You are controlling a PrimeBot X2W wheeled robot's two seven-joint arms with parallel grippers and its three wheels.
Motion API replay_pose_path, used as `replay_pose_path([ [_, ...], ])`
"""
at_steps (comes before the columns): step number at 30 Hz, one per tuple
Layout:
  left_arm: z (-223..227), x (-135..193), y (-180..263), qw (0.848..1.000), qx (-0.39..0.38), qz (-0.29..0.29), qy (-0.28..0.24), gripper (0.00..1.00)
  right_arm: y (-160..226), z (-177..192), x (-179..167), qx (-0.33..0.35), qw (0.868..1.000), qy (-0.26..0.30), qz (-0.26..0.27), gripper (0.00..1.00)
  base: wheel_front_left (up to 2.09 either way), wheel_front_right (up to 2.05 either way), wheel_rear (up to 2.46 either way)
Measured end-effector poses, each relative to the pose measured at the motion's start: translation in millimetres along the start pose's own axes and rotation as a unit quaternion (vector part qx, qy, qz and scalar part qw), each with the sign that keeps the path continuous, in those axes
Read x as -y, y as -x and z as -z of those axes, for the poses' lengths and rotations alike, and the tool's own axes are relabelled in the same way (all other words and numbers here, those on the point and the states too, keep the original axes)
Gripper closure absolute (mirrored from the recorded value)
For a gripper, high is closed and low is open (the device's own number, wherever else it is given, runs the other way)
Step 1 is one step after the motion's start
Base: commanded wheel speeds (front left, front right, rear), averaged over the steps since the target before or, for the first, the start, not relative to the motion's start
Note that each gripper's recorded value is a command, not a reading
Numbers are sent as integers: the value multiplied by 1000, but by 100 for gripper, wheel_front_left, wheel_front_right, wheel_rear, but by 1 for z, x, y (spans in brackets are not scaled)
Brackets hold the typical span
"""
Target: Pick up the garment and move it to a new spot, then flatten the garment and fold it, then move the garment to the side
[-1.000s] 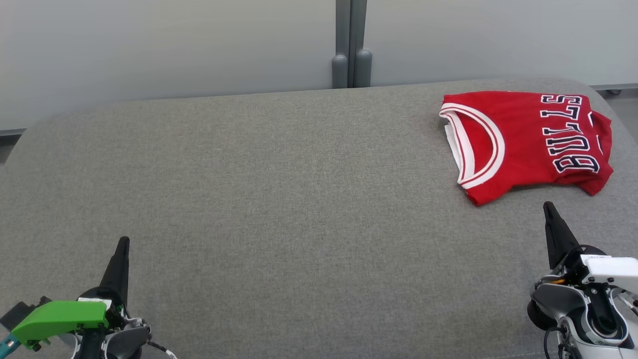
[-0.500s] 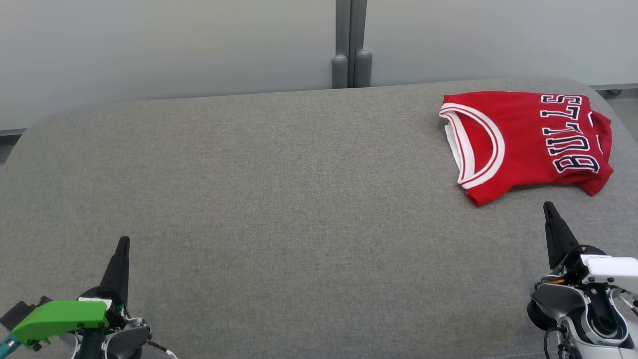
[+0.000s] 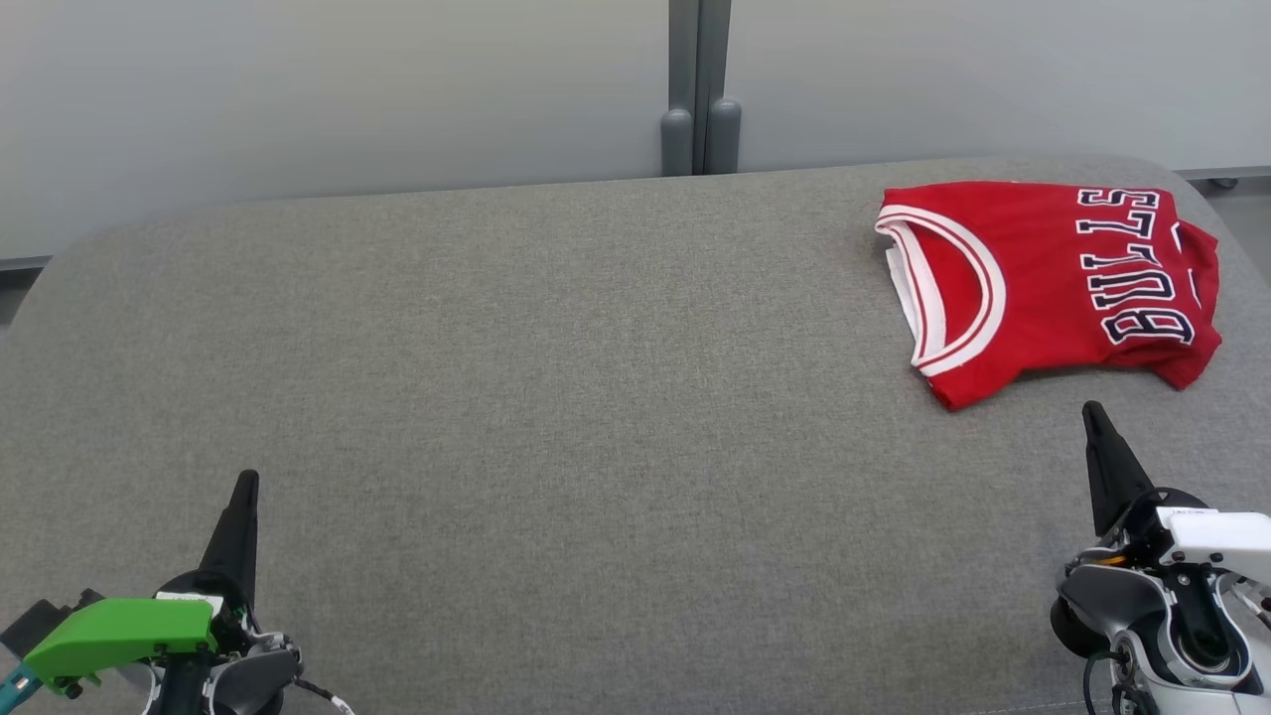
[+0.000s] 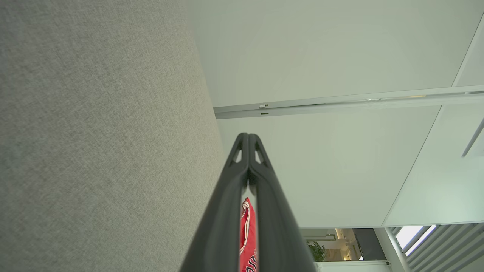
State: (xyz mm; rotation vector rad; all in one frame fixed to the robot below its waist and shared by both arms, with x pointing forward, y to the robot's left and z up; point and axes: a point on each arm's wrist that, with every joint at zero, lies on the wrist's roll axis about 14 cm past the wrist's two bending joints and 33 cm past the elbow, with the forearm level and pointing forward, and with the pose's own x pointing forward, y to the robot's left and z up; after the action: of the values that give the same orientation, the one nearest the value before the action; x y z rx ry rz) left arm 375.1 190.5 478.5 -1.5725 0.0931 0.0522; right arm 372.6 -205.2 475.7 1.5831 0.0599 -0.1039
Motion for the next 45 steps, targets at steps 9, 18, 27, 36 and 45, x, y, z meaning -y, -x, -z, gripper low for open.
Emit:
replay_pose_path([
  [9, 0, 0, 0, 1000, 0, 0, 0, 100, 0, 0, 0, 0, 1000, 0, -1, 100, 0, 0, 0],
  [18, 0, 0, 0, 1000, -1, 1, 0, 100, 0, 0, 0, 0, 1000, 0, -1, 100, 0, 0, 0],
  [27, 1, 0, 0, 1000, -1, 1, 0, 100, 0, 0, 0, 0, 1000, 0, -1, 100, 0, 0, 0],
  [36, 1, 0, 0, 1000, -1, 1, 0, 100, 0, 0, 0, 0, 1000, 0, -2, 100, 0, 0, 0],
  [45, 1, 1, 0, 1000, -1, 1, 0, 100, 0, 0, -1, 0, 1000, 0, -4, 100, 0, 0, 0],
])
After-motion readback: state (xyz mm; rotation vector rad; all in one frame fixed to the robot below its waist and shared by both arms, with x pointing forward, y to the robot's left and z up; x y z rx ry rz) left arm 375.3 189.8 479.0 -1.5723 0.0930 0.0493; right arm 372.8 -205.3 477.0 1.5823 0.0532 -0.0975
